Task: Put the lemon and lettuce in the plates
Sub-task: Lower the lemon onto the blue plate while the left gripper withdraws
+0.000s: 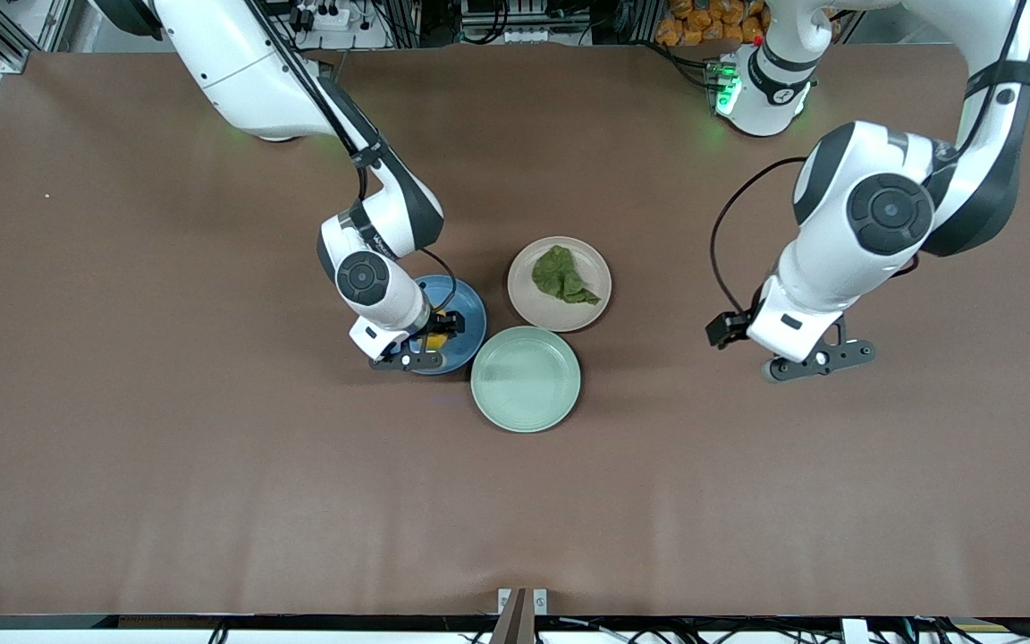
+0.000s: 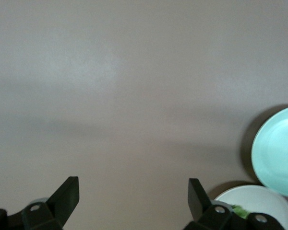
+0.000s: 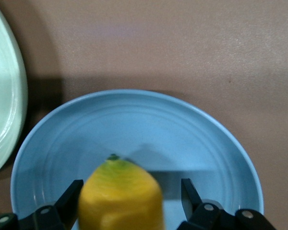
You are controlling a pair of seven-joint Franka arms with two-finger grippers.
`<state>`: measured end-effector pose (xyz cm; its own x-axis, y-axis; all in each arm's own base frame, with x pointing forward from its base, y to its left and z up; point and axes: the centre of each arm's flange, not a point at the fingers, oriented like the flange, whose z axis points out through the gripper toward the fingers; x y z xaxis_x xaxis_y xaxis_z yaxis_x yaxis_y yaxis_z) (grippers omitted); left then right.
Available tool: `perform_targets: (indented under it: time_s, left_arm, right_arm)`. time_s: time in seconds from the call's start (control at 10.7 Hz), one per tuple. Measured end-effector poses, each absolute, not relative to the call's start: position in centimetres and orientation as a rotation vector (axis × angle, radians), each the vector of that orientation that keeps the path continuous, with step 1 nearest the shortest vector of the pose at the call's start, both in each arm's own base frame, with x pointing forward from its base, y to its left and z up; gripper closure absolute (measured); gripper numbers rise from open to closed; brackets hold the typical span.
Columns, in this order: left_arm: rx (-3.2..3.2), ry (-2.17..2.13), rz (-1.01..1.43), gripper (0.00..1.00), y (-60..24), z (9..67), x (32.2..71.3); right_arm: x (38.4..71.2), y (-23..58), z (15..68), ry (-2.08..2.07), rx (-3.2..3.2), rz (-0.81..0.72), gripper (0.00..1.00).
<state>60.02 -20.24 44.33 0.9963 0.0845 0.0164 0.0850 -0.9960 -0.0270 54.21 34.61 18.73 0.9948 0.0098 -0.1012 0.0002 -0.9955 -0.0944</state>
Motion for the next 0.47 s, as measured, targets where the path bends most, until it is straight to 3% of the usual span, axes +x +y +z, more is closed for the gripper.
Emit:
perform_targets:
  time_s: [0.47]
  left_arm:
    - [-3.116, 0.094, -0.053, 0.0, -18.0, 49.6, 58.1]
  right_arm:
    - [57.1, 34.2, 22.0, 0.07, -3.029, 0.135, 0.07]
